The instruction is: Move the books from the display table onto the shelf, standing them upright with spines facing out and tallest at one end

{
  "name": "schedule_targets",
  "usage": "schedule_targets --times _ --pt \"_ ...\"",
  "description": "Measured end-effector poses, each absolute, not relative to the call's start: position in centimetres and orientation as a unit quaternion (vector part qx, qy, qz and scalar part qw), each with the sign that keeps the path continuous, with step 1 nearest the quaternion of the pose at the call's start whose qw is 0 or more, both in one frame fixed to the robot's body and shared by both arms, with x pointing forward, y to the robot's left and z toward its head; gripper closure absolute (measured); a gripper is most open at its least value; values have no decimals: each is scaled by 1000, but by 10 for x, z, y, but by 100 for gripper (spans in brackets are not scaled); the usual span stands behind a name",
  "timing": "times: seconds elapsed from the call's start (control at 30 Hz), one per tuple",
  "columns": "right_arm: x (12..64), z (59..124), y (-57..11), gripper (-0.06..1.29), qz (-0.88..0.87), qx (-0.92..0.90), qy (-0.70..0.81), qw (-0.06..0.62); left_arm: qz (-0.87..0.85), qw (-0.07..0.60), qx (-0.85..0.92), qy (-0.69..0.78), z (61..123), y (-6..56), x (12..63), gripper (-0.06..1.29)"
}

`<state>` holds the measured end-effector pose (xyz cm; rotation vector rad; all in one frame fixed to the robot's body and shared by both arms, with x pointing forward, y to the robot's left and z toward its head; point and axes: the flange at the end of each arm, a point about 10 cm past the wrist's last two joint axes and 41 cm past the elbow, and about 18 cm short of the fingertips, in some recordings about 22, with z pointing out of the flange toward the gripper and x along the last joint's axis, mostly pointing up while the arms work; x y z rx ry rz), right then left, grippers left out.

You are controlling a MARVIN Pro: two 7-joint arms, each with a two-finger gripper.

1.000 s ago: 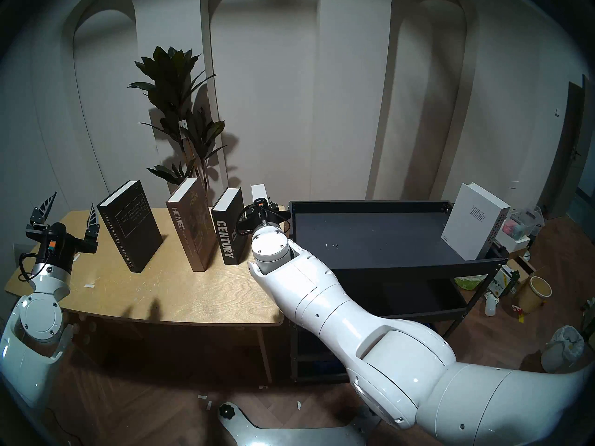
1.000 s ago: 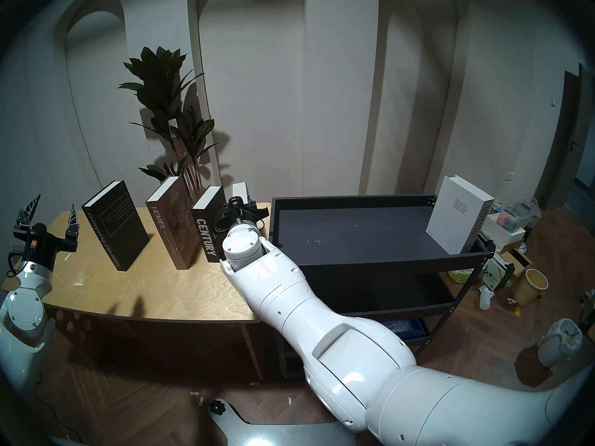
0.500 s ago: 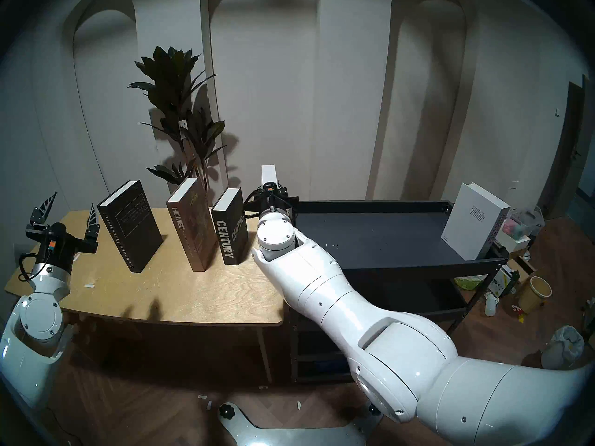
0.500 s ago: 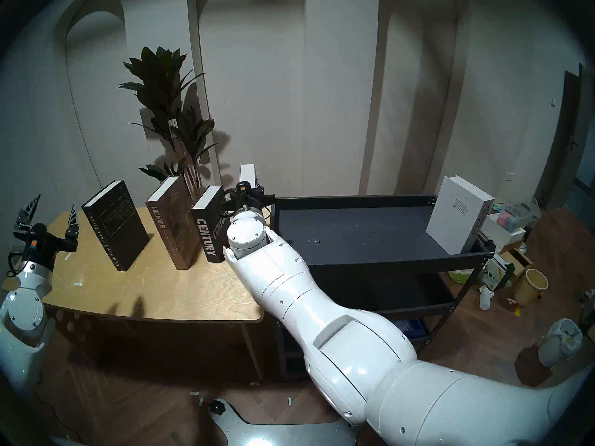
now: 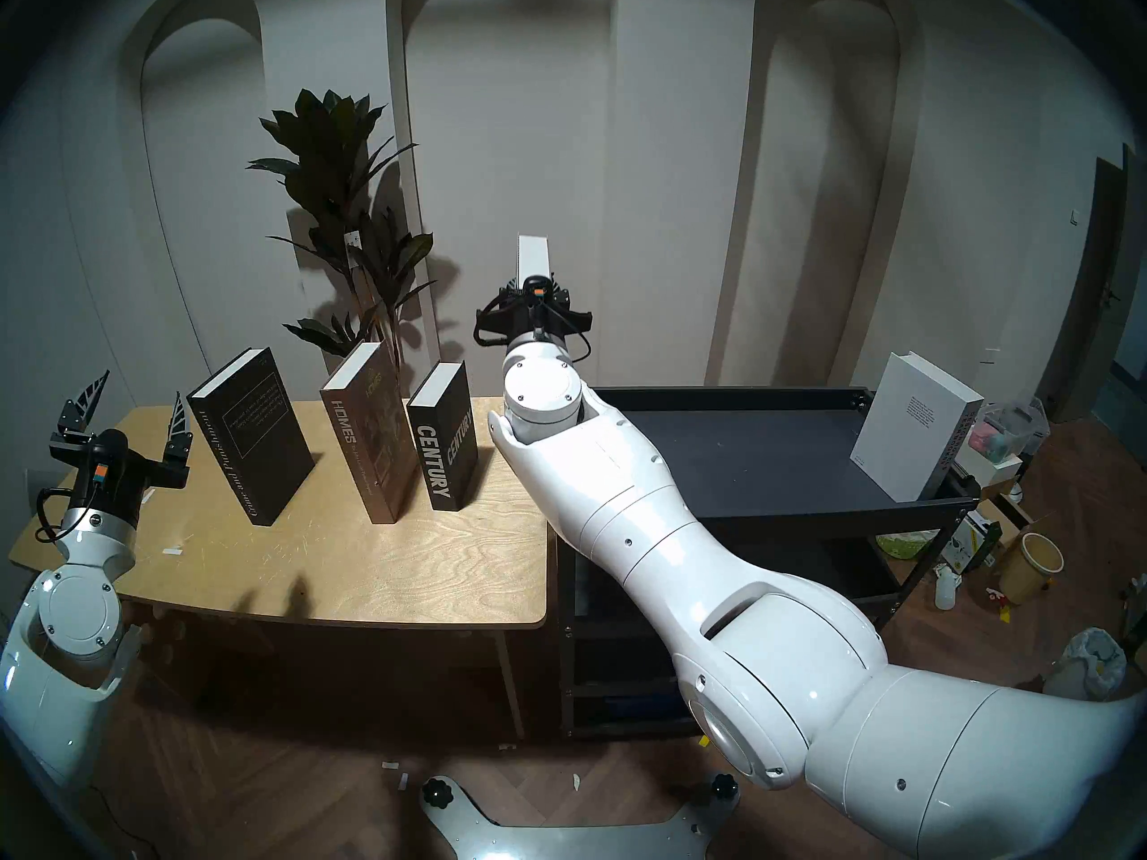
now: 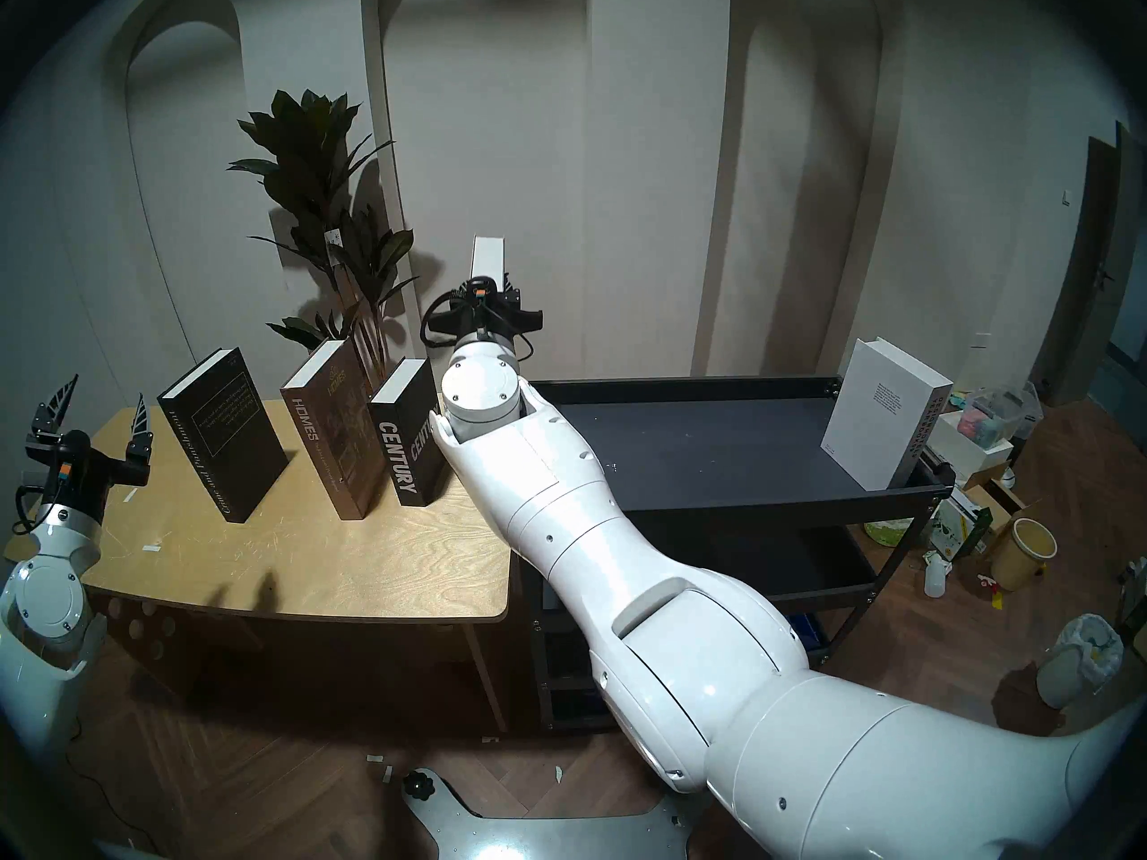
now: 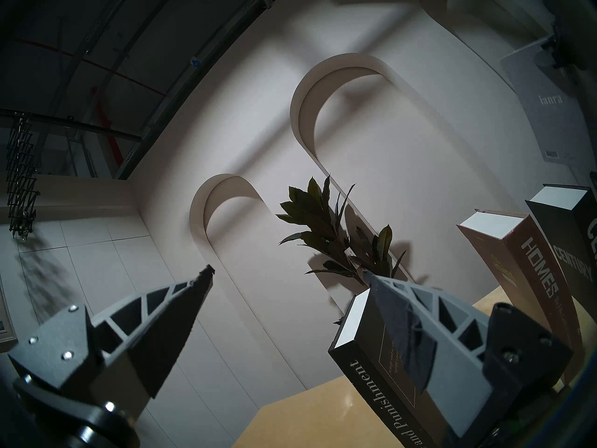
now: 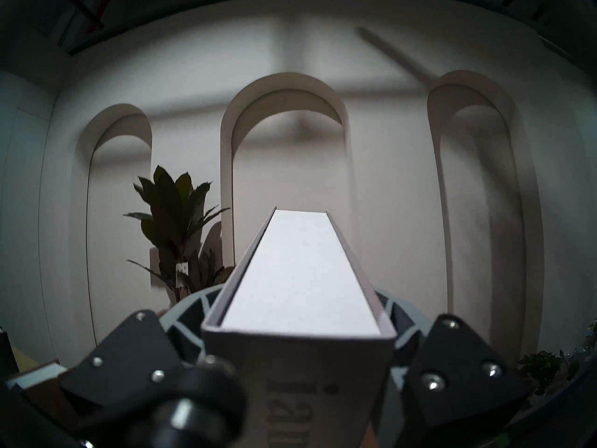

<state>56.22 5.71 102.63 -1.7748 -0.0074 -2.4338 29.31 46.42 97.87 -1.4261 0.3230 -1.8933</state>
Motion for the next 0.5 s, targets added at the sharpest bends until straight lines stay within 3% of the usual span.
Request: schedule_targets --times 0.5 --pt "595 1056 -52 63 -784 -620 15 -19 -736 366 -555 126 978 464 293 -2"
